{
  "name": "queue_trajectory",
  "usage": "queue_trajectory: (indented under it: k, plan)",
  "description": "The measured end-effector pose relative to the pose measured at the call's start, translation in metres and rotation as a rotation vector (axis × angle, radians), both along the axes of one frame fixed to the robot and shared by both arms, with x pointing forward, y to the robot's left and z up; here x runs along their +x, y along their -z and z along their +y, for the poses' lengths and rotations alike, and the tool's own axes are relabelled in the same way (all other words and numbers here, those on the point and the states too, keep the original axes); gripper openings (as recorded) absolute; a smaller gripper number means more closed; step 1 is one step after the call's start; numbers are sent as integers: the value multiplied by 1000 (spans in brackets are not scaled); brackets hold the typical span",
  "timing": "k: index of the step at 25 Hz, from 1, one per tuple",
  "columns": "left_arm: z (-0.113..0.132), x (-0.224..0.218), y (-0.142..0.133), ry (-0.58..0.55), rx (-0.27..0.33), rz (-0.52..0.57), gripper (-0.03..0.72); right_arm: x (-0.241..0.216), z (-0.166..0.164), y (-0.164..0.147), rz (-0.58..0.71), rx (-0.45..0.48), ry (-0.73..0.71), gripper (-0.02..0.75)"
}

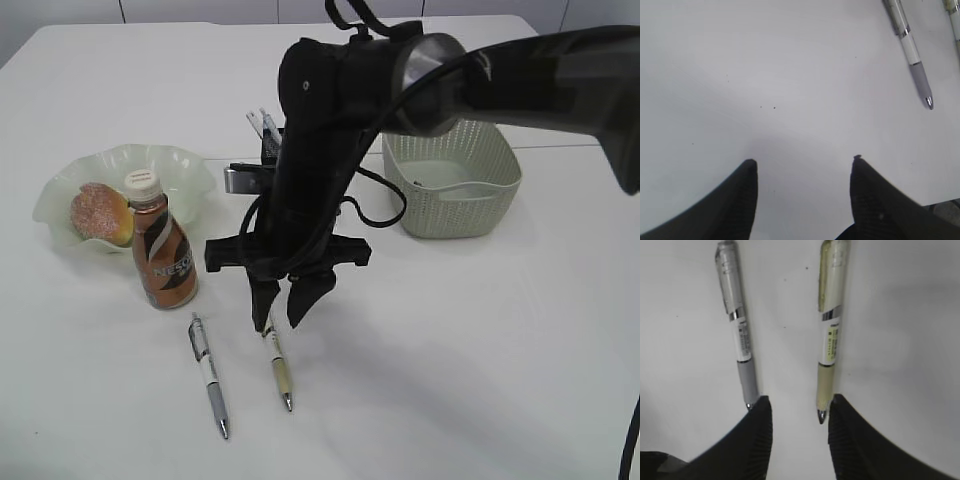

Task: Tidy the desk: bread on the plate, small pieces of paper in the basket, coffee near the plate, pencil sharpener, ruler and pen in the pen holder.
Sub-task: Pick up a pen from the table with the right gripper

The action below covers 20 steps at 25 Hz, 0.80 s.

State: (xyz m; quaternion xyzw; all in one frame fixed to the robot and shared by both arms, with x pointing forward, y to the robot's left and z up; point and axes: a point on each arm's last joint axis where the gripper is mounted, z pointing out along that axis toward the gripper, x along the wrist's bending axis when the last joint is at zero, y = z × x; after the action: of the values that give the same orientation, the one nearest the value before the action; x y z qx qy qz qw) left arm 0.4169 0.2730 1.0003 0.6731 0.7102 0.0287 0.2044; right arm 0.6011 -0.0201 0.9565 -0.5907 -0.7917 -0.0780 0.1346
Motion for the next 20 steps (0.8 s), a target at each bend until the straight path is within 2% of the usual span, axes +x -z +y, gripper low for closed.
queue_trajectory:
  k: [5, 11, 20]
  plan:
    - [0, 1, 0, -3, 1, -11, 433, -2, 4, 3, -58, -71, -11, 280]
    - [0, 2, 0, -5, 1, -17, 433, 2, 12, 4, -129, -35, 23, 280]
    - [0, 2, -1, -6, 0, -17, 433, 9, 15, 21, -147, -41, 48, 279]
